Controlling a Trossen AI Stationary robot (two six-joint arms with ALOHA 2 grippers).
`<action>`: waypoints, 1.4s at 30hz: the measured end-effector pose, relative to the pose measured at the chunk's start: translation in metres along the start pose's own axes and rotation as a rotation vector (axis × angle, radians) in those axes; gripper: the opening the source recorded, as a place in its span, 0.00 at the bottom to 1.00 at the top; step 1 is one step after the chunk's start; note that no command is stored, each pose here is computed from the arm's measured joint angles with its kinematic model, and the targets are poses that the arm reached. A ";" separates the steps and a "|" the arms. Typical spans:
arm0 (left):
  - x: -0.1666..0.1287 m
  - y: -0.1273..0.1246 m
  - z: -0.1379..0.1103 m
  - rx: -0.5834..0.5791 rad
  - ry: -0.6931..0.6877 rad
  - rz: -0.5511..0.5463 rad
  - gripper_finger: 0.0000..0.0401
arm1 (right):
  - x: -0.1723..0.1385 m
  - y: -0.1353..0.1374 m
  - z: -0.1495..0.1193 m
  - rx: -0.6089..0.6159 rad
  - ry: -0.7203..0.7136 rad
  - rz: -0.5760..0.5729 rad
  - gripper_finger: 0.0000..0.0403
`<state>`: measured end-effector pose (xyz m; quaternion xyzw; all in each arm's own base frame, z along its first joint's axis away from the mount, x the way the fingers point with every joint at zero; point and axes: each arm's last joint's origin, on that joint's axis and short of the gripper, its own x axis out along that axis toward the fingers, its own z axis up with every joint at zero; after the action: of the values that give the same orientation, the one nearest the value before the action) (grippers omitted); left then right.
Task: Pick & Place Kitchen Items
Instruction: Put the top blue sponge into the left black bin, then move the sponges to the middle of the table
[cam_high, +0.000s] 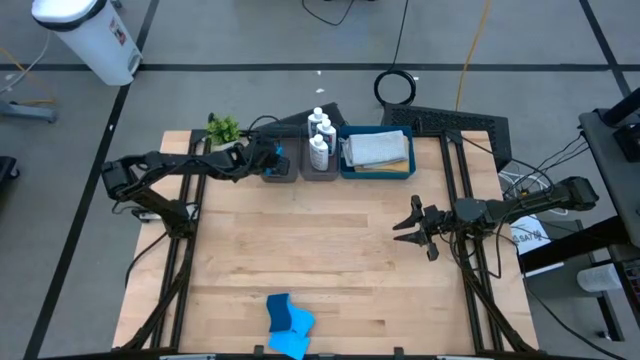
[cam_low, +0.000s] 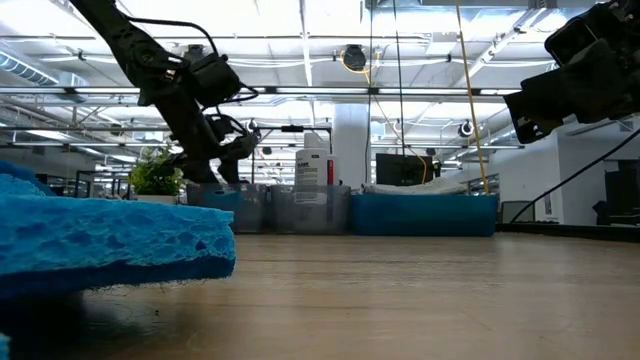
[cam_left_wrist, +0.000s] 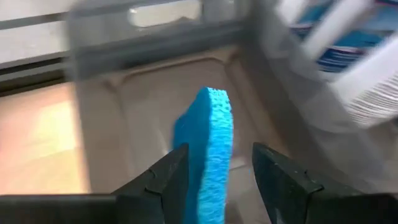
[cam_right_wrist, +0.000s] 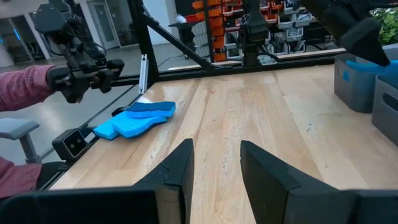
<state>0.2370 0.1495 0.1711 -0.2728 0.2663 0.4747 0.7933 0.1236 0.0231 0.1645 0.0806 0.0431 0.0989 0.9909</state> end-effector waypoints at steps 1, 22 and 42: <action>0.000 -0.002 0.000 0.009 0.000 -0.022 0.45 | 0.000 0.000 0.000 0.000 0.000 0.000 0.25; -0.067 -0.041 0.009 0.377 -0.026 -0.672 0.45 | 0.000 0.000 -0.001 0.004 0.006 0.000 0.25; -0.186 -0.114 -0.100 0.769 0.050 -1.179 0.45 | 0.000 0.000 -0.001 0.004 0.006 0.000 0.25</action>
<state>0.2471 -0.0774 0.2476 -0.0824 0.2412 -0.1685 0.9522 0.1236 0.0231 0.1639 0.0821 0.0463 0.0990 0.9906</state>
